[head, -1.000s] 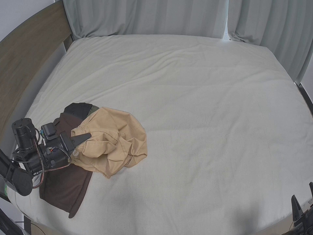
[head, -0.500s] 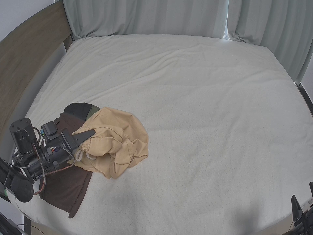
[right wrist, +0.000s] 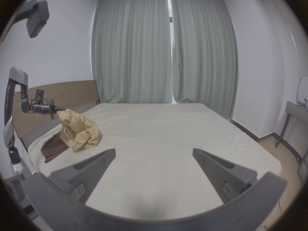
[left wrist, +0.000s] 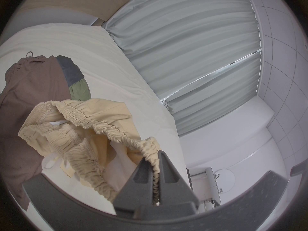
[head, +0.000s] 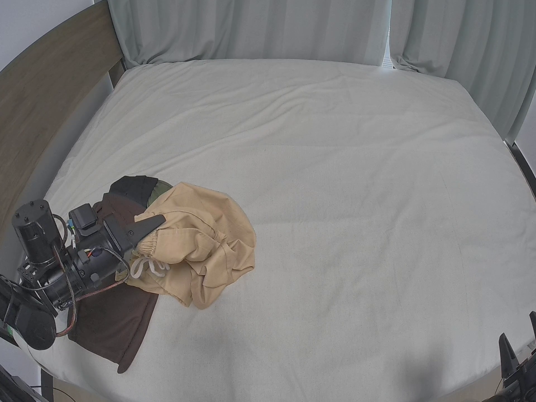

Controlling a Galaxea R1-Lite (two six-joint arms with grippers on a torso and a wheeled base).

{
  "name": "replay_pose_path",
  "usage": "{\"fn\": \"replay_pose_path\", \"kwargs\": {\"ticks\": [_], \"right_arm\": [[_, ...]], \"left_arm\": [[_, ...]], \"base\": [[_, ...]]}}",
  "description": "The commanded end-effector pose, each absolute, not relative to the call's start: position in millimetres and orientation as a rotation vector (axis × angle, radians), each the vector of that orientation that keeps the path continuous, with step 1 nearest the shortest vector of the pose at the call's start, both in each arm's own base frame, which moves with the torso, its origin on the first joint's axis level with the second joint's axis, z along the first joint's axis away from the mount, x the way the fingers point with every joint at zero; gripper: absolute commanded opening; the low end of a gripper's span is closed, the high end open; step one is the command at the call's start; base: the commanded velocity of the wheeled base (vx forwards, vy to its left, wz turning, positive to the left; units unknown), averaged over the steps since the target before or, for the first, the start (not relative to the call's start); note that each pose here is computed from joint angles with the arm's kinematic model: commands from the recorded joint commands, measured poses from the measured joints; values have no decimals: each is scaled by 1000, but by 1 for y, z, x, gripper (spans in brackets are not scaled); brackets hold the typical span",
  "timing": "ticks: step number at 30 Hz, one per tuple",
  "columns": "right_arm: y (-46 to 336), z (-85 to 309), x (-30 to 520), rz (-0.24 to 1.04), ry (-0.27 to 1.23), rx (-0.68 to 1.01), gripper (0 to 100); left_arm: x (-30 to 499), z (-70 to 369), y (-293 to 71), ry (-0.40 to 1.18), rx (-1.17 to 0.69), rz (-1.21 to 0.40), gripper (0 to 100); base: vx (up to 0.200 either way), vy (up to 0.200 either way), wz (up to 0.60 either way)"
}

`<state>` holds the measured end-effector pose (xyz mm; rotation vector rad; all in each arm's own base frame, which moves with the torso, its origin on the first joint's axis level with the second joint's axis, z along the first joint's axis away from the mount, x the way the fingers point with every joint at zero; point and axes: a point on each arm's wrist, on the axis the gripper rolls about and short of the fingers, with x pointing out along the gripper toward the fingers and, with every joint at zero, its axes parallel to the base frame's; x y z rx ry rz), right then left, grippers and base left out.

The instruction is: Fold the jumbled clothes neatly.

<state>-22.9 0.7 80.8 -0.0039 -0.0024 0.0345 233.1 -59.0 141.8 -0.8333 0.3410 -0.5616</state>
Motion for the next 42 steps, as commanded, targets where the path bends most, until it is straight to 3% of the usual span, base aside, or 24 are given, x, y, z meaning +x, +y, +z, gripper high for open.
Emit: {"fn": "replay_pose_path", "kwargs": {"ticks": [1, 20, 42], "right_arm": [[1, 76, -23, 35, 1, -5, 100], [1, 76, -23, 35, 1, -5, 100], [1, 76, -23, 37, 1, -5, 100]], "left_arm": [[233, 144, -60, 330, -838, -555, 0], [228, 149, -95, 330, -885, -572, 0], [220, 191, -138, 194, -1061, -587, 0]], "base": [[0, 0, 0], [0, 0, 0], [0, 0, 0]]}}
